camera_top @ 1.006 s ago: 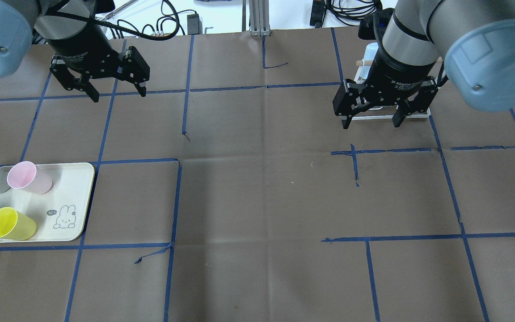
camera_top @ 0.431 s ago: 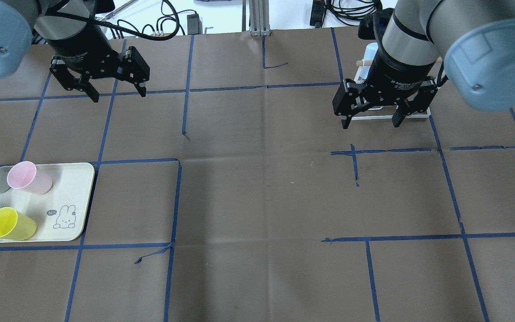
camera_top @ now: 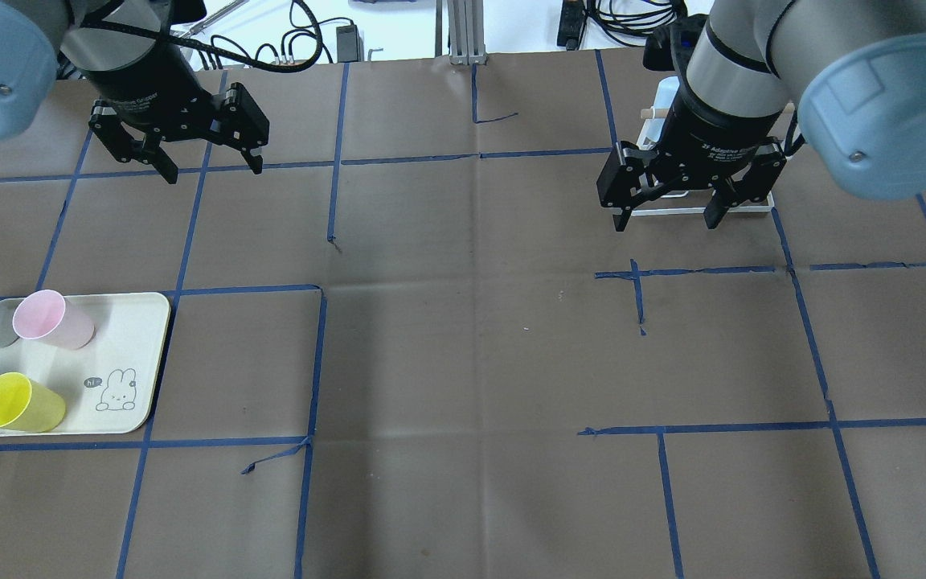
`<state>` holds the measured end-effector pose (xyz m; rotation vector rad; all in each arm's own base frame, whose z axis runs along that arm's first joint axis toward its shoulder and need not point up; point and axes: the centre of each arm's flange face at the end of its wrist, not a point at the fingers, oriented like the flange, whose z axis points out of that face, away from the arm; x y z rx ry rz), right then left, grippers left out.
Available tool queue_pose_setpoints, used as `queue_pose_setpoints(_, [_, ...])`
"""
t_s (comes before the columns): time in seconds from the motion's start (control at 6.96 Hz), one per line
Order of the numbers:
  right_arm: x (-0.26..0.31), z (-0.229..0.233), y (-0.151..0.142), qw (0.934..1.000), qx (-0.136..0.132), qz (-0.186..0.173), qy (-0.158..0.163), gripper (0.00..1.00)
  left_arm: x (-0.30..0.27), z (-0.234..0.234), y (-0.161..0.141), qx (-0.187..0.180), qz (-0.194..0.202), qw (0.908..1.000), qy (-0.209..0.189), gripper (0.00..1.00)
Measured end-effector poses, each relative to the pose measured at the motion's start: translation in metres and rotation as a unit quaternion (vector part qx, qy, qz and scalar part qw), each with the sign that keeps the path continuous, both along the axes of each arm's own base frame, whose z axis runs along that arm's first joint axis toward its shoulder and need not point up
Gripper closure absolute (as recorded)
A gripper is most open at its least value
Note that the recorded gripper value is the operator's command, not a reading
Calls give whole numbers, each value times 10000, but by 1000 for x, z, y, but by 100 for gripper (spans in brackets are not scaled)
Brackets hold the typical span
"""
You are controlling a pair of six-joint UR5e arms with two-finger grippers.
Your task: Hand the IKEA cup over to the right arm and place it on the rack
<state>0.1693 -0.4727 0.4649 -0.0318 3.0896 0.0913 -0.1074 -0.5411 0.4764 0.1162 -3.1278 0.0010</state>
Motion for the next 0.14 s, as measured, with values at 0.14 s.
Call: queue_pose_setpoints(0.14, [0, 0, 0, 10000, -1, -2, -1, 0, 0, 0, 0, 0, 0, 10000, 0, 0])
